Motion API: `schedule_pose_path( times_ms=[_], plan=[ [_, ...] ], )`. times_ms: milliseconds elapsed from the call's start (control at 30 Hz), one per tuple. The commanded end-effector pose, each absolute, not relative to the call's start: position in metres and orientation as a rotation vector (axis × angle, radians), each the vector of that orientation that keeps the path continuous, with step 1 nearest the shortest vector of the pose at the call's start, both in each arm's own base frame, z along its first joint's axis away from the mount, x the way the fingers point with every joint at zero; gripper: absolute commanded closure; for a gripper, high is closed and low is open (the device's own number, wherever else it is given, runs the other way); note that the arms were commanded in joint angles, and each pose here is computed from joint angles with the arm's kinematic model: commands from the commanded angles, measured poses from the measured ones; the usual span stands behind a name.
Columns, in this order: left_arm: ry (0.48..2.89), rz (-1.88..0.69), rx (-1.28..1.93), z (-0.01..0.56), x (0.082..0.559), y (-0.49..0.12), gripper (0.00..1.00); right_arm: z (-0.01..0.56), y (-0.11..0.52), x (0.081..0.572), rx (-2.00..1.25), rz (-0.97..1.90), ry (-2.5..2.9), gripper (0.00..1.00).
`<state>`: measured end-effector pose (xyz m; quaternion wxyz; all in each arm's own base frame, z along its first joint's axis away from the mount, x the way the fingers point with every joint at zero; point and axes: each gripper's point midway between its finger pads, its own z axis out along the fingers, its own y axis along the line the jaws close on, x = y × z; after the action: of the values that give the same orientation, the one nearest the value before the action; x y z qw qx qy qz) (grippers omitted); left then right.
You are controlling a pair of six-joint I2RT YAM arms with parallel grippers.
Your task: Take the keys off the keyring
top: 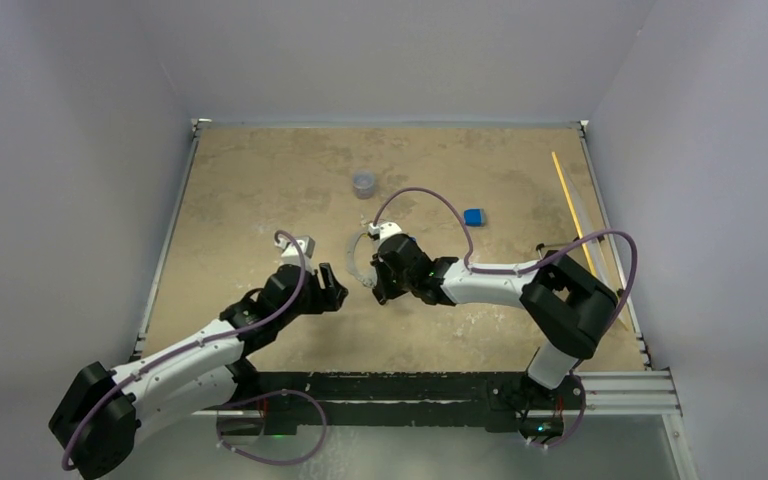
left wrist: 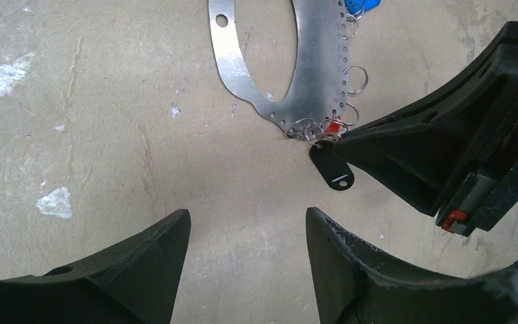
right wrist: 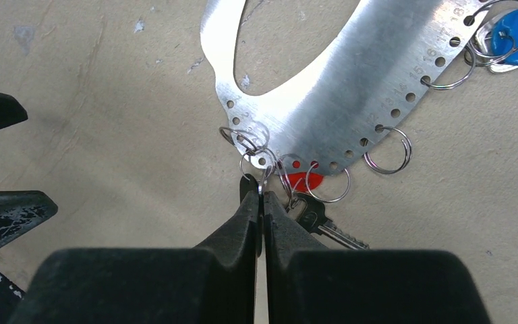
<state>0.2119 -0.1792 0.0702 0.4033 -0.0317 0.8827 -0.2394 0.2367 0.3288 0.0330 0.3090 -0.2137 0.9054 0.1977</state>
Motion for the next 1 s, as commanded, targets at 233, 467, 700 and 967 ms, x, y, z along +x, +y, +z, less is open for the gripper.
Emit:
schedule_pose_path(
  times_ms=[233, 467, 700, 967],
  plan=[
    [2.171, -0.687, -0.020, 0.084, 0.219, -0.198, 0.39, 0.034, 0.337, 0.230, -0.617, 0.617, 2.370, 0.85],
    [2.171, -0.689, -0.018, 0.083, 0.219, -0.199, 0.39, 0.028, 0.339, 0.227, -0.616, 0.642, 2.381, 0.77],
    [2.166, -0.687, -0.001, 0.080, 0.220, -0.199, 0.39, 0.019, 0.340, 0.222, -0.628, 0.658, 2.403, 0.76],
    [2.134, -0.657, 0.066, 0.084, 0.227, -0.202, 0.38, 0.010, 0.335, 0.218, -0.646, 0.645, 2.418, 0.92]
  ],
)
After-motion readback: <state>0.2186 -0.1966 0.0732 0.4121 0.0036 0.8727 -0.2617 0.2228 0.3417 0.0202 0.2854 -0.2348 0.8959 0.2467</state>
